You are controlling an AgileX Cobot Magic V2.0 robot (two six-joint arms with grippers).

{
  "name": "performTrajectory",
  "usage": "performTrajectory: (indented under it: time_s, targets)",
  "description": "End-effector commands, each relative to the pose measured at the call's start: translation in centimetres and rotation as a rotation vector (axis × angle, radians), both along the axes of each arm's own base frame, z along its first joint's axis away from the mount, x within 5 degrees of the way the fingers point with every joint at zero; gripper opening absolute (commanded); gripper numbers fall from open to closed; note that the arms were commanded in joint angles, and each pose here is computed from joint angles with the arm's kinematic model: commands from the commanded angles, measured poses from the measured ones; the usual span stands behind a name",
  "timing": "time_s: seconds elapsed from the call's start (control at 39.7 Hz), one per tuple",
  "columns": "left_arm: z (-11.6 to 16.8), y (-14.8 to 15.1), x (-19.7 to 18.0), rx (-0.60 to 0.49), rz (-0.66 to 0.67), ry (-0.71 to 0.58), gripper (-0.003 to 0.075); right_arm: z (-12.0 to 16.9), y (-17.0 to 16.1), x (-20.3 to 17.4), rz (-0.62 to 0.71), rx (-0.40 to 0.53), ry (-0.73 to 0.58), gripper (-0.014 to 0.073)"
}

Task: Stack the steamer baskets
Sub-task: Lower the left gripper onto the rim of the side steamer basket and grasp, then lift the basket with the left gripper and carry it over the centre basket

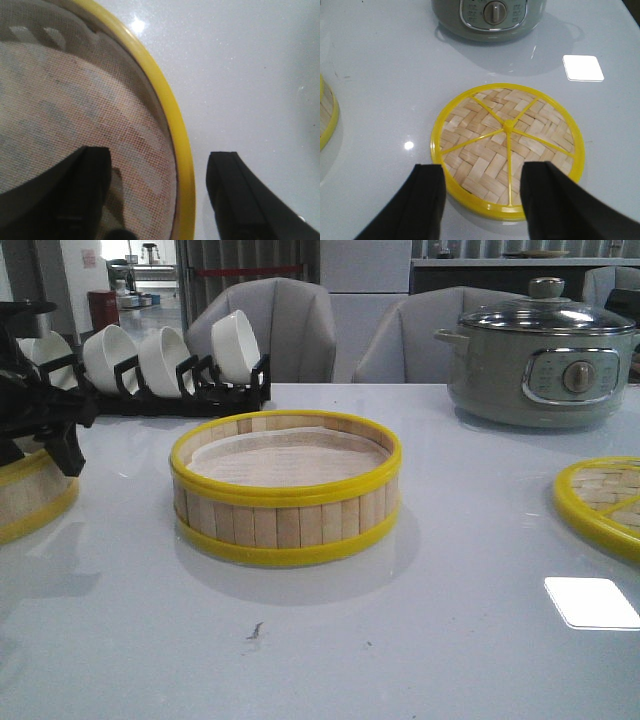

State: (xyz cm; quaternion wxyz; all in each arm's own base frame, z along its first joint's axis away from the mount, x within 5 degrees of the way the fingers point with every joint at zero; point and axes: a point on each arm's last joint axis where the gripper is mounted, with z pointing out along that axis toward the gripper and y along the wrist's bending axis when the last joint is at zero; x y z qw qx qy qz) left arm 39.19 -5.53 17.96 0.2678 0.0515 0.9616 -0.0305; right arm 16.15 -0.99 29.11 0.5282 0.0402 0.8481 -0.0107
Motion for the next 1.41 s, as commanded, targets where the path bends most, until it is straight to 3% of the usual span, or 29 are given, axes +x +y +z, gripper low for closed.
performTrajectory:
  time_s: [0.0, 0.15, 0.23, 0.4, 0.45, 0.65, 0.91, 1.13, 1.39]
  targets:
    - [2.5, -0.2, 0.7, -0.027, 0.009, -0.111, 0.0463, 2.0, 0.0, 0.5, 0.004, -0.016, -0.123, 0.0445]
    - [2.5, -0.2, 0.7, -0.027, 0.009, -0.111, 0.0442, 2.1, 0.0, 0.5, 0.005, -0.016, -0.129, 0.0445]
    - [2.5, -0.2, 0.7, -0.028, 0.01, -0.111, 0.0379, 2.1, 0.0, 0.5, 0.005, -0.016, -0.129, 0.0445]
    - [2.7, -0.3, 0.6, -0.057, 0.028, -0.107, 0.0076, 2.1, 0.0, 0.5, 0.005, -0.016, -0.129, 0.0445]
    - [3.0, -0.3, 0.6, -0.061, 0.03, -0.116, 0.0101, 2.1, 0.0, 0.5, 0.005, -0.016, -0.129, 0.0445]
    - [5.7, -0.4, 1.3, -0.083, 0.033, -0.187, 0.0085, 2.1, 0.0, 0.5, 0.005, -0.016, -0.129, 0.0445]
    - [12.1, -2.1, 1.7, -0.131, -0.004, -0.287, 0.0085, 2.1, 0.0, 0.5, 0.005, -0.016, -0.128, 0.0445]
    - [15.8, -8.4, 0.2, -0.163, -0.171, -0.301, 0.0085, 2.1, 0.0, 0.5, 0.005, -0.016, -0.128, 0.0445]
    - [15.6, -17.6, -3.5, -0.209, -0.4, -0.302, 0.0085, 2.1, 0.0, 0.5, 0.005, -0.016, -0.128, 0.0445]
